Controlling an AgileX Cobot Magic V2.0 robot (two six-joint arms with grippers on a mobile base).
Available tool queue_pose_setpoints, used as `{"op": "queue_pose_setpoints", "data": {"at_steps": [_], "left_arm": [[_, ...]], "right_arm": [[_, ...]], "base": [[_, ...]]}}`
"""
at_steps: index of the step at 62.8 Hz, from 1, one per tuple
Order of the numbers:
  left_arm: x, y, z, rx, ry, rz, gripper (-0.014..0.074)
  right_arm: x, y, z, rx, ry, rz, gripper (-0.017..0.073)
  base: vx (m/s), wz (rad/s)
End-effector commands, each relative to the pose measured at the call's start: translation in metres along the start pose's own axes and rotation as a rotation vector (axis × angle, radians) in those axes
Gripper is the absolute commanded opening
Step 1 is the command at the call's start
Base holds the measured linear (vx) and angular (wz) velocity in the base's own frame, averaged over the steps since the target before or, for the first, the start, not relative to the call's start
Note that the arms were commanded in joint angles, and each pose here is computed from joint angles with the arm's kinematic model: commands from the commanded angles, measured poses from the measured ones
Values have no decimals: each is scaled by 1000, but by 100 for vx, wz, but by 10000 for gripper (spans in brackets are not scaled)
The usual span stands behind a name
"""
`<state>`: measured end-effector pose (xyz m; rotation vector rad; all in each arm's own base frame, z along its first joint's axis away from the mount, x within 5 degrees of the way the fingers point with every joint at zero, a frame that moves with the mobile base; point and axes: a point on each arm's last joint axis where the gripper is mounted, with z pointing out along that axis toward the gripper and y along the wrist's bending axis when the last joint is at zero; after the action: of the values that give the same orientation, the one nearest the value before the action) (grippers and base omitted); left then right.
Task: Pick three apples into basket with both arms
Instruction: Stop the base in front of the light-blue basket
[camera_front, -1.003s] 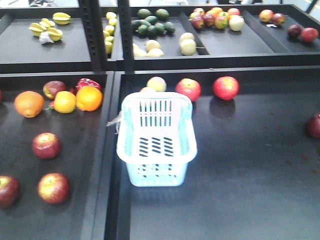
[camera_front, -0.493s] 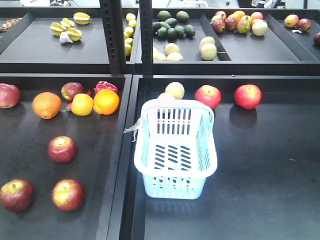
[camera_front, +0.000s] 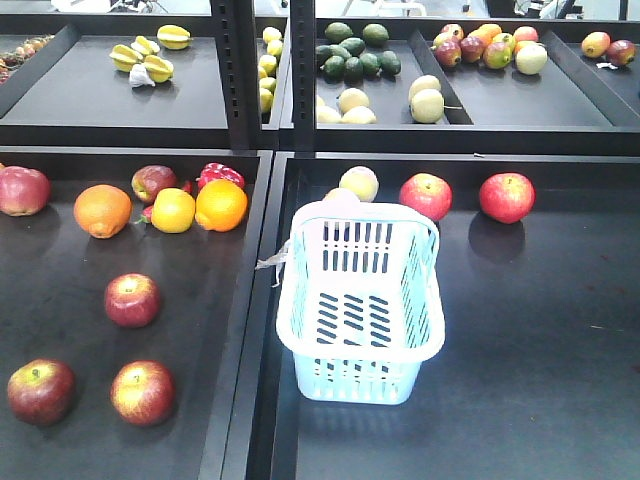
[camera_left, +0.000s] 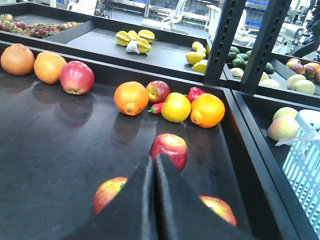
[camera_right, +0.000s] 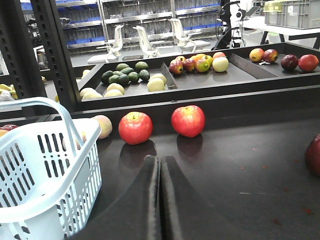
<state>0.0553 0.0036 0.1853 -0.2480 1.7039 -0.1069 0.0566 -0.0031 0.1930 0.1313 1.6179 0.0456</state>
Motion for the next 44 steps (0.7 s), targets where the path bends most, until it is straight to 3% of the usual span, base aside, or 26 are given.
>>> {"op": "queue_pose_setpoints", "data": {"at_steps": [1,44], "left_arm": [[1,0,1,16,-60,-13,-6],[1,0,1,16,-60,-13,-6]], "right_arm": [[-3,0,0,-7,-74,-18,-4],[-3,0,0,-7,-74,-18,-4]], "base": [[0,0],[0,0]]}}
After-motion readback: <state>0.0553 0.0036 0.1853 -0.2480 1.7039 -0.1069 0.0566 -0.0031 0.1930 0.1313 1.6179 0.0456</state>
